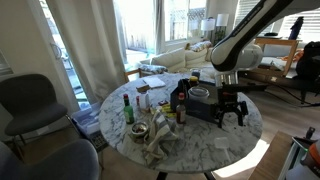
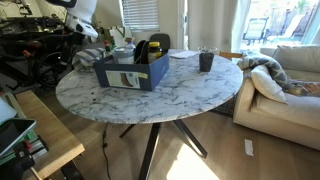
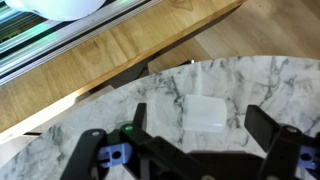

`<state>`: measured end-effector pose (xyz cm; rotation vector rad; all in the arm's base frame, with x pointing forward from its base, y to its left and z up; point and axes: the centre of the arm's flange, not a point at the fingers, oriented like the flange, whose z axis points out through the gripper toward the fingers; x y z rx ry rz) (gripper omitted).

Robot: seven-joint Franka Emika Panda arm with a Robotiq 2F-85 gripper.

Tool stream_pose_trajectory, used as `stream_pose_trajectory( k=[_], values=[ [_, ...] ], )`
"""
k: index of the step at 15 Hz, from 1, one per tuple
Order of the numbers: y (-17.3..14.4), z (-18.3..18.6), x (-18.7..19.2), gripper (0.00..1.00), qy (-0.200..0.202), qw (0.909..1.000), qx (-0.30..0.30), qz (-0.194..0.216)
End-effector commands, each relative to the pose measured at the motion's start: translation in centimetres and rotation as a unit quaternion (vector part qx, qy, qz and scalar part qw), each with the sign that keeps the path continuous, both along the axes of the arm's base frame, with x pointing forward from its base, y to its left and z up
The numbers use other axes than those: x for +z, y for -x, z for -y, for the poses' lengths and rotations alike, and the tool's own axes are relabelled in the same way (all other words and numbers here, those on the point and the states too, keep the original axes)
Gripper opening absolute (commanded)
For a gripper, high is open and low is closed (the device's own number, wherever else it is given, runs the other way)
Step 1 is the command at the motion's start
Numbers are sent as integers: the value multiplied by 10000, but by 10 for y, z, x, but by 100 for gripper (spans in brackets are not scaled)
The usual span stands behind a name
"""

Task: Put the transparent measuring cup in the silver cup

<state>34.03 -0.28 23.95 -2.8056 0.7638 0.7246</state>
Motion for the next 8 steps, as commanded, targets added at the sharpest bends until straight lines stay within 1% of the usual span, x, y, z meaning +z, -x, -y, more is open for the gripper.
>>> stream_pose_trajectory(
  k=[1,2,4,8],
  values=[
    [-28,-20,-52,100,132,9994,-257,-211],
    [-30,-22,-61,100,201,9992,-305,-141],
    [-37,-28,-72,100,218,9992,-323,-112],
    [-44,-34,-84,100,143,9992,-262,-258]
  ],
)
